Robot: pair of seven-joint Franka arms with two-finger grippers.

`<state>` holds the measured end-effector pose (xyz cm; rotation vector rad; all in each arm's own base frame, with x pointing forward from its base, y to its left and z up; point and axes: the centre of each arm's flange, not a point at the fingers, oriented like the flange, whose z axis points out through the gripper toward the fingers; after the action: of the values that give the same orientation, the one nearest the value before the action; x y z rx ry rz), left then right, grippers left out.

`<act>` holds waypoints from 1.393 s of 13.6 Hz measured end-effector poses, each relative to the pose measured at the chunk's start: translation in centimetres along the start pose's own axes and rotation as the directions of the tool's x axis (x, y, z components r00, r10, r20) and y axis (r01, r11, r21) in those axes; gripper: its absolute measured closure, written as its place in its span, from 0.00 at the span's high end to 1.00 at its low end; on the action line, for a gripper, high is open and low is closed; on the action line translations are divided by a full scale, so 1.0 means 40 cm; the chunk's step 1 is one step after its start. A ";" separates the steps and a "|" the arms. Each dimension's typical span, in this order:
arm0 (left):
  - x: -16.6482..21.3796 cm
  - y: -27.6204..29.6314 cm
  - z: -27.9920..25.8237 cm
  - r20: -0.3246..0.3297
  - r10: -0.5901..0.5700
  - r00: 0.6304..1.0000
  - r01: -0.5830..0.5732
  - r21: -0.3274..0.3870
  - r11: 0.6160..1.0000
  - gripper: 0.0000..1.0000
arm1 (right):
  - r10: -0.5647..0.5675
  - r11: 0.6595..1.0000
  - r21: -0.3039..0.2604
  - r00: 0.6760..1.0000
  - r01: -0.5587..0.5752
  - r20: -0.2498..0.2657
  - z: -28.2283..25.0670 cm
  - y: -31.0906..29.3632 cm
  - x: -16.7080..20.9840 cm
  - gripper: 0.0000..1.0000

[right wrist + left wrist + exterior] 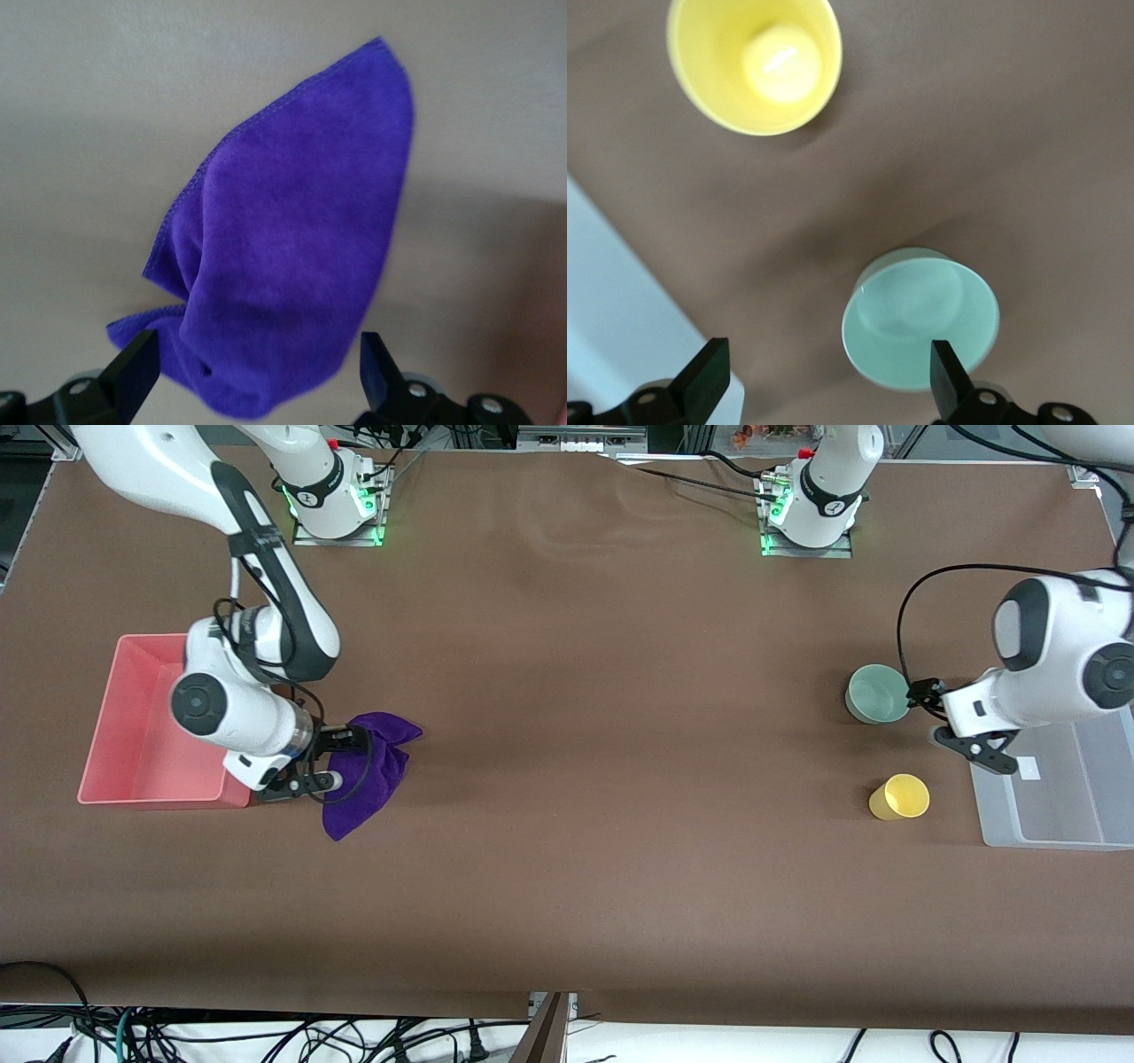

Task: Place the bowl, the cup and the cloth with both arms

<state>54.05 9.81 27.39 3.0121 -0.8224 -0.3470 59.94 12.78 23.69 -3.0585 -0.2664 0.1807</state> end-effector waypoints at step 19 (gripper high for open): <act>-0.039 -0.003 0.058 0.031 0.132 0.991 -0.130 -0.059 0.990 0.03 | -0.053 0.999 -0.005 0.991 0.054 0.124 -0.278 0.060 0.030 0.06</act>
<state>52.32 10.82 25.47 2.8887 -0.9896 -0.4146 62.89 10.00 34.37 -3.0488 -0.3560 0.3681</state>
